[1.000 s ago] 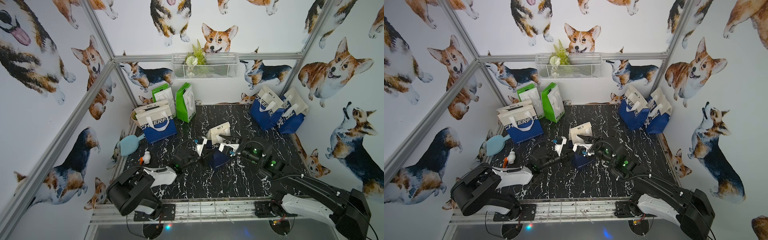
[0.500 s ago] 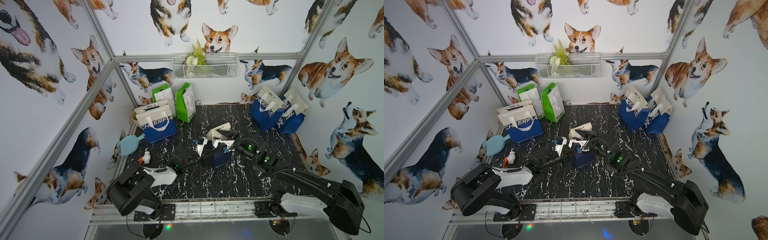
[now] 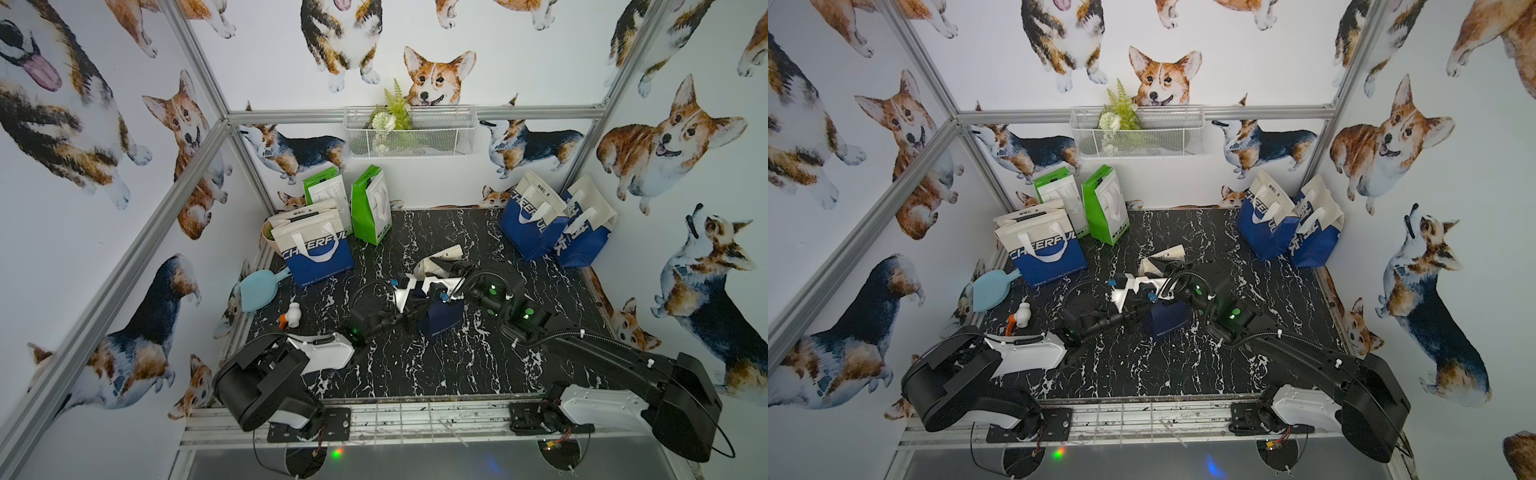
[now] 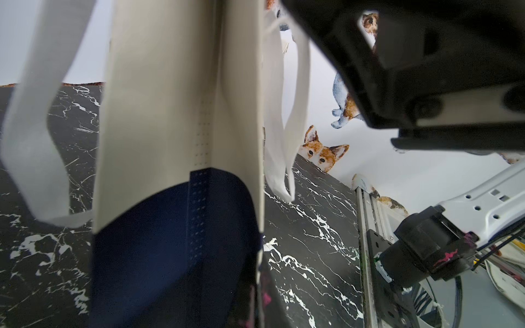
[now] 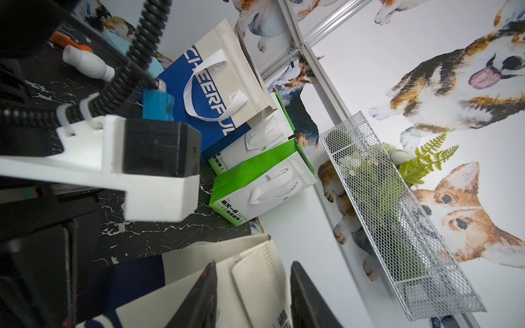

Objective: Open the takeout bag
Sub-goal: Open the takeout bag at the center of the board.

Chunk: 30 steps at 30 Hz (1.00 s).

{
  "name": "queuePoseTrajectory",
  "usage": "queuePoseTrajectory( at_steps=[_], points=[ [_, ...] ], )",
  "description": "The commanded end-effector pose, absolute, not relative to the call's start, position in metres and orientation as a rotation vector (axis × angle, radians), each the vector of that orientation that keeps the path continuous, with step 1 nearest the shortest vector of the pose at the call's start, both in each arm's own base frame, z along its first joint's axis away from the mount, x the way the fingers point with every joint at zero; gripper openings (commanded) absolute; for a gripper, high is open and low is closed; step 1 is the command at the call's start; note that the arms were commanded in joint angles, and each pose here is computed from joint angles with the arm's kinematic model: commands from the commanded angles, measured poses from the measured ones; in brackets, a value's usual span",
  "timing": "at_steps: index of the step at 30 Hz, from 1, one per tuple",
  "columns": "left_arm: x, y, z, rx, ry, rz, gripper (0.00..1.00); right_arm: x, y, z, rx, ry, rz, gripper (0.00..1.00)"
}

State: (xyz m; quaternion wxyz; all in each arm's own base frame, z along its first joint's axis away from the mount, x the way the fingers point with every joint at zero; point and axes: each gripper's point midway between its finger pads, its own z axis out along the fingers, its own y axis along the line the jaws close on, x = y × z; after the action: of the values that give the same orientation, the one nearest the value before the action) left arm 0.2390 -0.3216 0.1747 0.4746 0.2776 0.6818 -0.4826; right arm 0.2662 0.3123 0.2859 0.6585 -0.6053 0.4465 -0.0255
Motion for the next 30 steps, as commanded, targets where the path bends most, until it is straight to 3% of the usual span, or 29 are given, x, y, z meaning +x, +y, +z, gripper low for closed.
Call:
queuePoseTrajectory(
  at_steps=[1,10,19,24,27,30],
  points=[
    [0.239,-0.323,0.191,0.693,1.593,-1.181,0.00,0.275,0.310,0.295,-1.339,0.990,-0.128,0.44],
    [0.239,-0.323,0.191,0.697,1.593,-1.175,0.00,0.285,0.307,0.309,-1.261,1.005,-0.162,0.44],
    [0.237,-0.324,0.191,0.710,1.593,-1.167,0.00,0.283,0.307,0.311,-1.262,1.018,-0.137,0.16],
    [0.238,-0.325,0.189,0.710,1.600,-1.166,0.00,0.281,0.309,0.303,-1.298,1.034,-0.121,0.12],
    [0.238,-0.325,0.189,0.712,1.600,-1.162,0.00,0.283,0.308,0.302,-1.300,1.041,-0.136,0.00],
    [0.237,-0.325,0.189,0.714,1.600,-1.156,0.00,0.286,0.305,0.307,-1.279,1.056,-0.153,0.00]
  ],
)
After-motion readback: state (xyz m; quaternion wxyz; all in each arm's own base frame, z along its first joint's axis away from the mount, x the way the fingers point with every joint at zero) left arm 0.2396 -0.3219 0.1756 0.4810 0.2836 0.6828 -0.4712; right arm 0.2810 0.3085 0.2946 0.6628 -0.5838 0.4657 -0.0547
